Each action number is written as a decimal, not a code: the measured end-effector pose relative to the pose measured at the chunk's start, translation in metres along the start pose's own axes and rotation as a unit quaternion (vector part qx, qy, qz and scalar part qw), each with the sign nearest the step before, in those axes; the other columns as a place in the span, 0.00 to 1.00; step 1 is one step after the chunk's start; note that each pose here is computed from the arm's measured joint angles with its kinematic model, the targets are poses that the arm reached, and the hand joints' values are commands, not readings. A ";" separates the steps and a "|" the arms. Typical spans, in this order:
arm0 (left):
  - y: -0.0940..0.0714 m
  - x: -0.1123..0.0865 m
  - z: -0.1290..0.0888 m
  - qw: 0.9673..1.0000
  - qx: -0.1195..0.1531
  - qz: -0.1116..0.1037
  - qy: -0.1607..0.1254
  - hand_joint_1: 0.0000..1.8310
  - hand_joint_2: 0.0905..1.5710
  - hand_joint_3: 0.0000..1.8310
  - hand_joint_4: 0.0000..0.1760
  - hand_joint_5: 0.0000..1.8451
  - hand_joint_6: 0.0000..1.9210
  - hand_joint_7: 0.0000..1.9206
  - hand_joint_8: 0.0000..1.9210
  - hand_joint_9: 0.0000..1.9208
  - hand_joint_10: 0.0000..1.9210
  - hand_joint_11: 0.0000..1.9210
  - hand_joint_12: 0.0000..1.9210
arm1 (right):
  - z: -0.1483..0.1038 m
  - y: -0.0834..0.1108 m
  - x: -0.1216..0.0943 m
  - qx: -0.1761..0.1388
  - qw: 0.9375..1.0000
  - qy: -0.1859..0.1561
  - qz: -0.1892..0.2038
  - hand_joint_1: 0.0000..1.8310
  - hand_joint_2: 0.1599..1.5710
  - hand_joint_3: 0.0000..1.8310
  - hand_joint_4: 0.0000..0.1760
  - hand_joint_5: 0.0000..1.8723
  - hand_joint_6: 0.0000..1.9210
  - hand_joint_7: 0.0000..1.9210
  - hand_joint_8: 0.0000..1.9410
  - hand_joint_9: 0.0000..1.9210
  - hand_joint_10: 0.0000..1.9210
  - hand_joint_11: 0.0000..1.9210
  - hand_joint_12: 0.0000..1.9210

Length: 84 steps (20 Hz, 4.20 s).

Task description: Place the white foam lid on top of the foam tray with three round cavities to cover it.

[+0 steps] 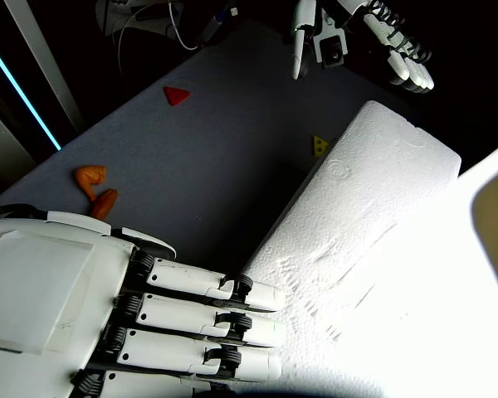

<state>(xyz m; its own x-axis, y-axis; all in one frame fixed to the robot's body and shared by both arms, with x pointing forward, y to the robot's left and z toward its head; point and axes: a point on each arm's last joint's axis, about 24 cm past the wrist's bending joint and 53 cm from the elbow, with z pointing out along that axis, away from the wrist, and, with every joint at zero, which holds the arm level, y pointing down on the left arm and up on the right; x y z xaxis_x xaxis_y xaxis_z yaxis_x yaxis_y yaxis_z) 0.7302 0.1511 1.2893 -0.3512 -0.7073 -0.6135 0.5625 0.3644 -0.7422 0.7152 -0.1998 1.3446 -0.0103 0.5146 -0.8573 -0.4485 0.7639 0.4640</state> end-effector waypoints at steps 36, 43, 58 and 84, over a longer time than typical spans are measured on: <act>-0.020 -0.011 -0.015 0.999 0.035 0.006 -0.015 0.24 0.70 0.00 0.41 0.01 0.00 0.00 0.00 0.00 0.00 0.04 0.02 | -0.018 -0.003 -0.008 -0.003 1.000 -0.017 0.003 0.21 0.77 0.00 0.07 0.00 0.00 0.00 0.00 0.00 0.00 0.00 0.38; -0.019 -0.026 -0.028 0.998 0.039 -0.006 -0.043 0.20 0.69 0.00 0.45 0.00 0.00 0.00 0.00 0.00 0.00 0.02 0.01 | -0.025 0.003 -0.013 -0.022 0.999 -0.026 0.027 0.20 0.74 0.00 0.00 0.00 0.00 0.00 0.00 0.00 0.00 0.00 0.03; 0.051 -0.045 -0.040 0.994 -0.060 -0.028 -0.084 0.27 0.66 0.00 0.17 0.00 0.00 0.00 0.00 0.00 0.00 0.00 0.38 | -0.030 -0.070 -0.021 0.073 0.994 -0.048 0.066 0.20 0.80 0.00 0.00 0.00 0.00 0.00 0.00 0.00 0.00 0.03 0.01; 0.089 -0.007 -0.029 0.992 -0.105 -0.059 -0.044 0.22 0.64 0.00 0.24 0.00 0.00 0.00 0.00 0.00 0.00 0.00 0.00 | -0.023 -0.091 0.019 0.111 0.991 0.002 0.073 0.19 0.80 0.00 0.00 0.00 0.00 0.00 0.00 0.00 0.00 0.00 0.00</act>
<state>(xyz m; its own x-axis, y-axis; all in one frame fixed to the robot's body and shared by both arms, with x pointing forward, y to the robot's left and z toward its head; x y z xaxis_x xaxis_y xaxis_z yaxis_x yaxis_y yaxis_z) 0.7612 0.2060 1.2197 -0.3332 -0.7997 -0.4995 0.3490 0.3875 -0.8533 0.7354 -0.2678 1.2810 -0.0652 0.6246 -0.7782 -0.2347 0.7484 0.6203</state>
